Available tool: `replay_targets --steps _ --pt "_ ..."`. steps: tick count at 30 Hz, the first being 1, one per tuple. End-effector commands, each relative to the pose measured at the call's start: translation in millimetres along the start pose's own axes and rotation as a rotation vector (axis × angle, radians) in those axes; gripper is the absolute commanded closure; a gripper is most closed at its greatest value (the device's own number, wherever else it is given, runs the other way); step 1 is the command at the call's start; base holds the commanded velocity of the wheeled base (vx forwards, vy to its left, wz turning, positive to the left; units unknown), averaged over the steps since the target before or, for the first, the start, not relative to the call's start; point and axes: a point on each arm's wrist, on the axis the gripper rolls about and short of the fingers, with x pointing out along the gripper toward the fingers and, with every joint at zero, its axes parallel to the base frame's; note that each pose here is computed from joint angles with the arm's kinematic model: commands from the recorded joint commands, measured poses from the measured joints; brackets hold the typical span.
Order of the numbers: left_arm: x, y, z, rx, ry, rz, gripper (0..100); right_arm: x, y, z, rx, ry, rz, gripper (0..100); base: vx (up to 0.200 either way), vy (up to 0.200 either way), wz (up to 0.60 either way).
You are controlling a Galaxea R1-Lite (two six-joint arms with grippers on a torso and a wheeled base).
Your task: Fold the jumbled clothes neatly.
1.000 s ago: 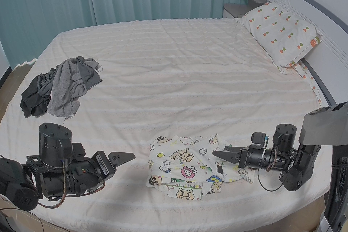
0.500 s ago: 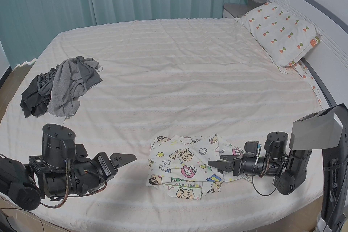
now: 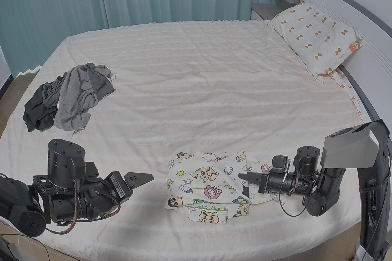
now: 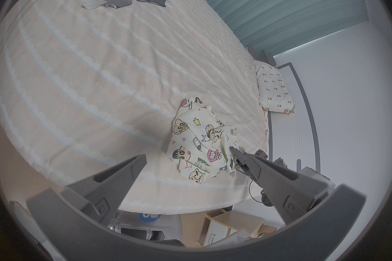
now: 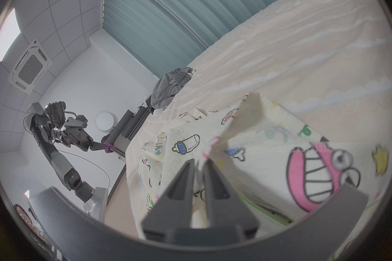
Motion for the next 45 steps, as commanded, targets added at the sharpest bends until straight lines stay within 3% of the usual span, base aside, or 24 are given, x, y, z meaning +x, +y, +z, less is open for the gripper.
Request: replay_targets --steps 1,9,19,29,40,41,45 --pt "0 0 -1 0.000 0.002 0.001 0 -13 -5 7 0.009 -0.023 -0.023 100 0.000 0.000 0.00" --pt "0 0 -1 0.001 0.003 0.001 0 -36 4 32 0.040 -0.091 -0.016 100 0.000 0.000 0.00" --pt "0 0 -1 0.001 0.003 0.001 0 -53 -22 55 0.131 -0.164 -0.017 100 0.000 0.000 0.00" --pt "0 0 -1 0.001 0.004 0.002 0 -51 -51 51 0.189 -0.175 -0.041 100 0.000 0.000 0.00" --pt "0 0 -1 0.001 0.004 0.002 0 -51 -51 46 0.205 -0.155 -0.045 100 0.000 0.000 0.00" --pt "1 1 -1 0.001 0.005 0.003 0 -51 -51 47 0.202 -0.159 -0.046 0 0.000 0.000 0.00" --pt "0 0 -1 0.001 0.004 0.002 0 -62 -46 55 0.180 -0.183 -0.053 0 0.000 0.000 0.00"
